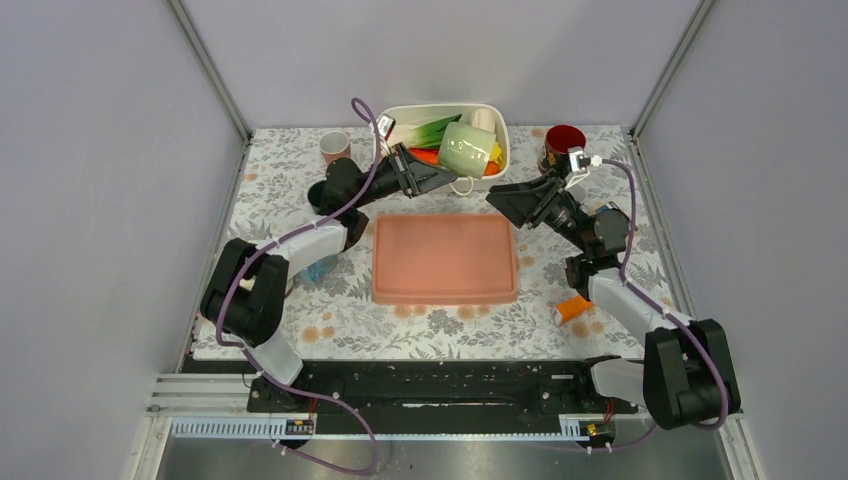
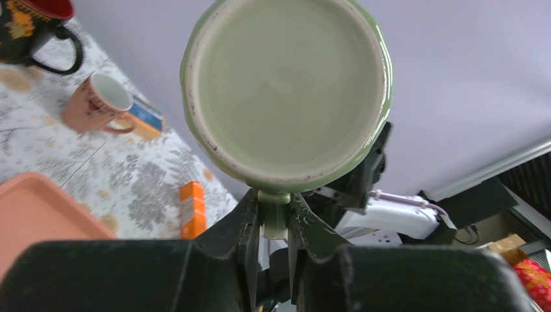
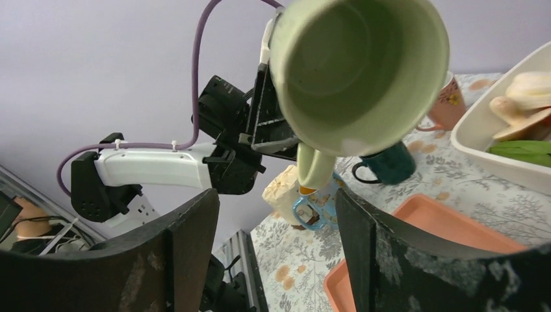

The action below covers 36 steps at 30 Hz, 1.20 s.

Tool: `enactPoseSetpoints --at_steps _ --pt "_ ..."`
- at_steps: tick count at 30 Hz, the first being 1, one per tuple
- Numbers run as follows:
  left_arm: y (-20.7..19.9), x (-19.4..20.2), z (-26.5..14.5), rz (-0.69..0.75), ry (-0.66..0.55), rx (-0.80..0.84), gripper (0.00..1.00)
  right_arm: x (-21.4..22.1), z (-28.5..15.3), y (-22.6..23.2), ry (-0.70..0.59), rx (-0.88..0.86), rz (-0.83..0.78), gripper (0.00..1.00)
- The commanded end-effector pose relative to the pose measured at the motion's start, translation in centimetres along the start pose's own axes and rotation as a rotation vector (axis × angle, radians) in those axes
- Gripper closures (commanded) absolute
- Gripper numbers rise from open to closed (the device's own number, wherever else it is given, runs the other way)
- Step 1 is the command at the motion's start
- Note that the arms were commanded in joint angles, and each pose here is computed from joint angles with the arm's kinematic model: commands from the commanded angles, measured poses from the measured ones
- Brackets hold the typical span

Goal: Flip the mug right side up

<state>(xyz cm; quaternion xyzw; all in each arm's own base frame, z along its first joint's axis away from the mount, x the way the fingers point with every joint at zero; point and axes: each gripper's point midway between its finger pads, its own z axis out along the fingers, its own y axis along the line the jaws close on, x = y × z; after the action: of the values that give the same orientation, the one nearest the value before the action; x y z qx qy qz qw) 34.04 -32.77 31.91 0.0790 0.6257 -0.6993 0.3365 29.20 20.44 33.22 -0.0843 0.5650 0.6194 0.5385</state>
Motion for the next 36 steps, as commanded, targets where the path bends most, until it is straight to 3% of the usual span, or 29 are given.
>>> enactPoseSetpoints --at_steps 1,7,27,36 --pt "-9.1 -2.9 -1.5 0.158 -0.182 0.315 1.0 -1.2 2.2 1.9 -0.076 -0.091 -0.052 0.28" --pt "-8.5 -2.5 -2.1 0.144 -0.222 0.318 1.0 -0.2 3.5 0.6 -0.068 -0.078 -0.021 0.33" --pt "-6.7 -0.9 -1.3 0.131 -0.196 0.294 1.0 0.1 5.5 1.5 -0.073 -0.139 0.027 0.39" --pt "-6.7 0.3 -0.7 0.123 -0.165 0.303 1.0 0.0 6.3 1.1 -0.092 -0.151 0.079 0.5"
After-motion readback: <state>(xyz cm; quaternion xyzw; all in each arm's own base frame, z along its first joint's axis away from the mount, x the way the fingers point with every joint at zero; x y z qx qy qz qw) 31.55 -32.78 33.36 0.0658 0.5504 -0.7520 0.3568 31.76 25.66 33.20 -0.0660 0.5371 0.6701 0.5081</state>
